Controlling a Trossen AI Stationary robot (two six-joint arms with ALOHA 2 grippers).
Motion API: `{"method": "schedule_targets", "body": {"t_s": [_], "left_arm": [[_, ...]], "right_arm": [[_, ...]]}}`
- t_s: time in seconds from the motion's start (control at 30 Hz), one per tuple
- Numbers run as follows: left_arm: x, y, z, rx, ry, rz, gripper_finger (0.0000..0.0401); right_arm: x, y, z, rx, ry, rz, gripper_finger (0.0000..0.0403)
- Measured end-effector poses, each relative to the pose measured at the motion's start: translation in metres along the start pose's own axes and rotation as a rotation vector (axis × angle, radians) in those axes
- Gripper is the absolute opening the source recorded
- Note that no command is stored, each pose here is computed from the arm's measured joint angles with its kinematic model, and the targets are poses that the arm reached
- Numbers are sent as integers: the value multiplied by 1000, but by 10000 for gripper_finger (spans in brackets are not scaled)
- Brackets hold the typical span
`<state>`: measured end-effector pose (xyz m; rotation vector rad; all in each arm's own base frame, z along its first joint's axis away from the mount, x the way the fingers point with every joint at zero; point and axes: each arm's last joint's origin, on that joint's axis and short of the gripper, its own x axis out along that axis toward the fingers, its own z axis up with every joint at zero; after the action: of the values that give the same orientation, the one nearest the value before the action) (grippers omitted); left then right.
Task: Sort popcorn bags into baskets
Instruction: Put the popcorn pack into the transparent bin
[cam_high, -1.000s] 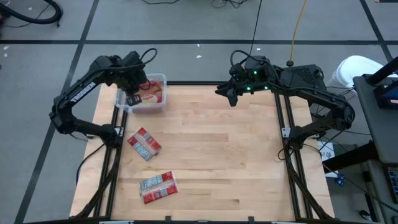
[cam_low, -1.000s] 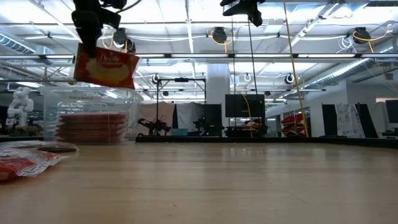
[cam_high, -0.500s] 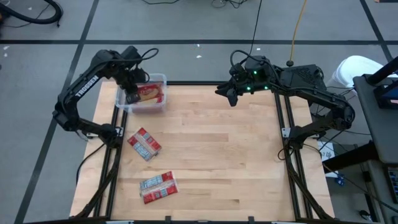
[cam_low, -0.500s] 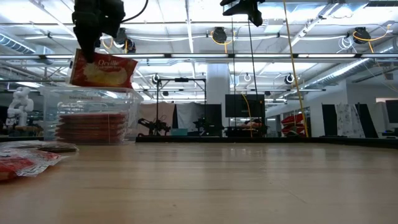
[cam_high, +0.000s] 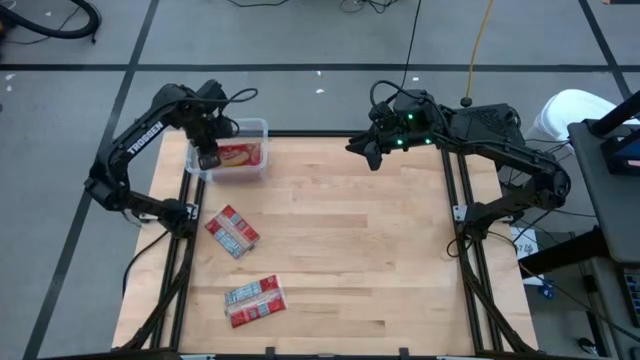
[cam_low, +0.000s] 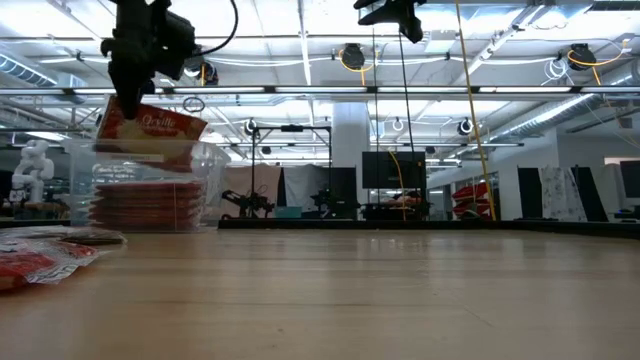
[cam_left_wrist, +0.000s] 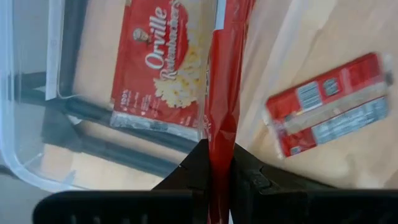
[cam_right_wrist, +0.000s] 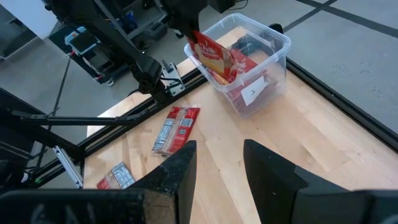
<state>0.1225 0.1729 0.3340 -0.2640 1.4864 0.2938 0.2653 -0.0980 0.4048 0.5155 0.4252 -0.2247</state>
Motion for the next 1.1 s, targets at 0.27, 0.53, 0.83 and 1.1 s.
{"method": "schedule_targets", "body": {"t_s": [0.27, 0.53, 0.83, 1.1], "left_arm": [[6, 2, 1, 31, 14, 26, 35], [6, 5, 6, 28, -32, 63, 65], [6, 7, 7, 39, -35, 109, 147], [5, 10, 11, -42, -86, 126, 152]], "right_arm": [[0, 0, 0, 2, 0, 0, 125], [0, 0, 0, -1, 0, 1, 125], [0, 0, 0, -1, -2, -1, 125], [0, 1, 2, -6, -19, 5, 125]]}}
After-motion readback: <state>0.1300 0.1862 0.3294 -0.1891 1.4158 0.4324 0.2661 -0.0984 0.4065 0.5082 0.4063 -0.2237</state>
